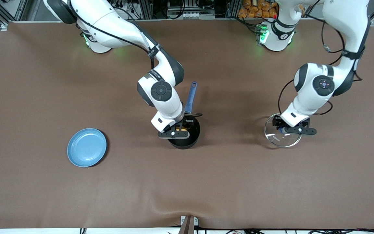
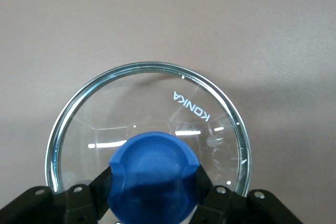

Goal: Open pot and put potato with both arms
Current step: 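Set the lid down with the left gripper while the right carries potato over pot, then lower the potato into the pot and open the right gripper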

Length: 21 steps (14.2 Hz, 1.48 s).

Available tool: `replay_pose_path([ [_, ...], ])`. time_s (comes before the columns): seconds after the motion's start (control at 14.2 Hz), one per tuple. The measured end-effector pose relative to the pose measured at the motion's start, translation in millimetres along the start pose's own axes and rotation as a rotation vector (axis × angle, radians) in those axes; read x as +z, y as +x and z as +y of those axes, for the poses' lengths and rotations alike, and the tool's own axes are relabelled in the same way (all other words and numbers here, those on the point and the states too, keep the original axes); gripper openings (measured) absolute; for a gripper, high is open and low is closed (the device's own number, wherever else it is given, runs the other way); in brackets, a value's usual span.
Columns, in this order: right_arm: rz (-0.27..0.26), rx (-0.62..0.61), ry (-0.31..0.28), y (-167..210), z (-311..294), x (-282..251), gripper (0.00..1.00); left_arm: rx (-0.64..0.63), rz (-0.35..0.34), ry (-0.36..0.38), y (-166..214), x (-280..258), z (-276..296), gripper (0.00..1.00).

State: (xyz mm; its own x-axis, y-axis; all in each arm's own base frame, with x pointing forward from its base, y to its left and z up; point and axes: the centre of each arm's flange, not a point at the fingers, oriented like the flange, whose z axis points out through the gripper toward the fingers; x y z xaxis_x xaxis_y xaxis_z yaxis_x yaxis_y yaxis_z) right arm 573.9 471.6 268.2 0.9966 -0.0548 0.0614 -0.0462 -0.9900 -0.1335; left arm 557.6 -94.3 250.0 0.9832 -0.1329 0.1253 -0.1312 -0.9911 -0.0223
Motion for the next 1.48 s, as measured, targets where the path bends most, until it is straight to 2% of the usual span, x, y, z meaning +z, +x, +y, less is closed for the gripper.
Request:
replay_pose_path([
  [0.21, 0.001, 0.016, -0.031, -2.7, 3.4, 21.4, 0.53, 0.010, 0.005, -0.016, -4.5, 36.2, 3.7, 0.58],
  [0.42, 0.005, 0.033, -0.039, -9.2, 1.3, 43.3, 0.53, 0.022, 0.004, -0.019, -5.3, 47.2, 0.8, 0.56],
  [0.49, 0.006, 0.038, -0.036, -11.4, 0.1, 49.8, 0.53, 0.026, 0.006, -0.019, -4.6, 46.7, 0.1, 0.59],
  [0.7, 0.003, 0.054, -0.037, -16.4, -1.5, 62.9, 0.53, 0.030, 0.019, -0.018, 0.3, 41.8, -2.0, 0.89],
  [0.77, 0.005, 0.053, -0.037, -17.2, -2.0, 64.6, 0.53, 0.029, 0.034, -0.017, 4.6, 35.2, -2.7, 0.98],
  [0.85, 0.006, 0.051, -0.037, -17.4, -2.2, 65.3, 0.53, 0.028, 0.052, -0.015, 10.0, 23.8, -3.5, 1.00],
  [0.99, 0.007, 0.052, -0.037, -17.0, -1.7, 65.6, 0.53, 0.025, 0.061, -0.002, 21.9, -14.0, -6.5, 1.00],
  [1.2, 0.014, 0.056, -0.039, -13.5, 0.8, 64.6, 0.53, 0.013, 0.027, 0.034, 41.7, -106.6, -14.3, 1.00],
  [1.34, 0.022, 0.059, -0.037, -9.6, 1.9, 62.0, 0.68, -0.002, -0.009, 0.055, 50.8, -169.3, -19.9, 1.00],
  [1.48, 0.032, 0.059, -0.032, -5.6, 1.3, 56.8, 0.88, -0.016, -0.055, 0.068, 58.1, -218.9, -23.6, 1.00],
])
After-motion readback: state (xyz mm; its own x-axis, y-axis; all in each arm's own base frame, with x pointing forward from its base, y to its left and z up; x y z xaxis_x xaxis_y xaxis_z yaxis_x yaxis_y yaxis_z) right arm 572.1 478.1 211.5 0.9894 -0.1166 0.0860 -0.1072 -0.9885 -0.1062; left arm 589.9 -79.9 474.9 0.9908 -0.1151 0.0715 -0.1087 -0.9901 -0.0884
